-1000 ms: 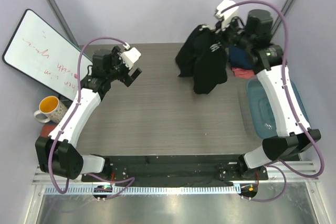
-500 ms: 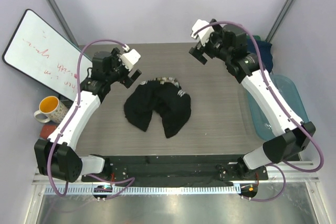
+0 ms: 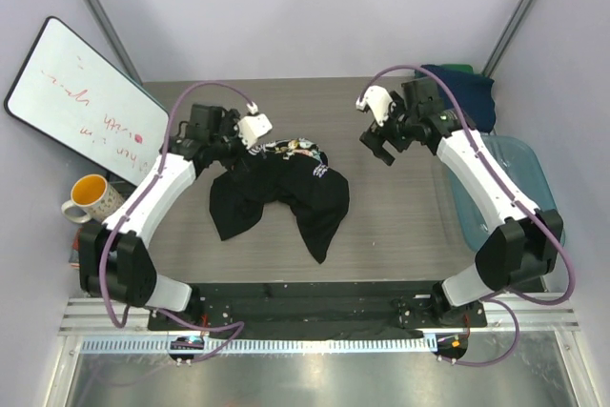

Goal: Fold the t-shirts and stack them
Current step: Move the tshirt to the center of the board, then flatten out the tshirt

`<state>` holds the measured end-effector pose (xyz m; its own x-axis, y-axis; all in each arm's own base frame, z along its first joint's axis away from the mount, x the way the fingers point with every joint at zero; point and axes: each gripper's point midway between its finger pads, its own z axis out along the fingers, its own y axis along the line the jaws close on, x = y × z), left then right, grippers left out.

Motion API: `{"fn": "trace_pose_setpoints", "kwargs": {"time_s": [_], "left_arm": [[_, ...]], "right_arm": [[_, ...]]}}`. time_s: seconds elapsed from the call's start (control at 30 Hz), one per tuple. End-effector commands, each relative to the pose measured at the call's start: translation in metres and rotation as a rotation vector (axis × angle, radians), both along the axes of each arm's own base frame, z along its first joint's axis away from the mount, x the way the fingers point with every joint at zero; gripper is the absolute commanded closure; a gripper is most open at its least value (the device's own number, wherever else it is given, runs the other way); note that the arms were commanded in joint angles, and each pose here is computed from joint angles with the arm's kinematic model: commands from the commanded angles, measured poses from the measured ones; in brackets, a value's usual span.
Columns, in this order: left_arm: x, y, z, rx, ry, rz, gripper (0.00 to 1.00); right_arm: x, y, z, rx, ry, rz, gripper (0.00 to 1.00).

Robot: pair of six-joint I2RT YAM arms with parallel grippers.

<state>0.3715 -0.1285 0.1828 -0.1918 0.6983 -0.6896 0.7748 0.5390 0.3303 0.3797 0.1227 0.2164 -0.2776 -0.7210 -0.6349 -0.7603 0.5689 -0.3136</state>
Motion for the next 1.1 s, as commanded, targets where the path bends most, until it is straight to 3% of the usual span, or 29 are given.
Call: {"fn": "trace_pose_setpoints", "kwargs": {"time_s": [0.0, 0.1, 0.4, 0.53, 0.8, 0.97, 1.07], "left_arm": [[-0.026, -0.005, -0.042, 0.101, 0.175, -0.12, 0.0], [-0.03, 0.001, -0.056, 0.145, 0.18, -0.134, 0.0], [-0.034, 0.029, -0.054, 0.23, 0.023, -0.048, 0.0], [-0.017, 0.065, -0.038, 0.218, -0.103, 0.237, 0.0], [0.0, 0.122, -0.018, 0.116, -0.149, 0.627, 0.0], [0.015, 0.155, -0.011, 0.067, -0.11, 0.805, 0.0], [0.021, 0.159, -0.012, 0.055, -0.103, 0.827, 0.0]], "right_arm": [[-0.008, 0.005, -0.019, 0.012, 0.064, 0.027, 0.01], [-0.009, 0.02, -0.01, 0.078, 0.079, 0.057, 0.03], [-0.021, 0.104, 0.042, 0.223, 0.056, 0.272, 0.04], [-0.027, 0.133, 0.031, 0.228, 0.098, 0.346, 0.05], [-0.042, 0.196, -0.027, 0.168, 0.219, 0.487, 0.08], [-0.044, 0.236, -0.031, 0.181, 0.233, 0.557, 0.09], [-0.052, 0.257, -0.031, 0.185, 0.238, 0.614, 0.09]]}}
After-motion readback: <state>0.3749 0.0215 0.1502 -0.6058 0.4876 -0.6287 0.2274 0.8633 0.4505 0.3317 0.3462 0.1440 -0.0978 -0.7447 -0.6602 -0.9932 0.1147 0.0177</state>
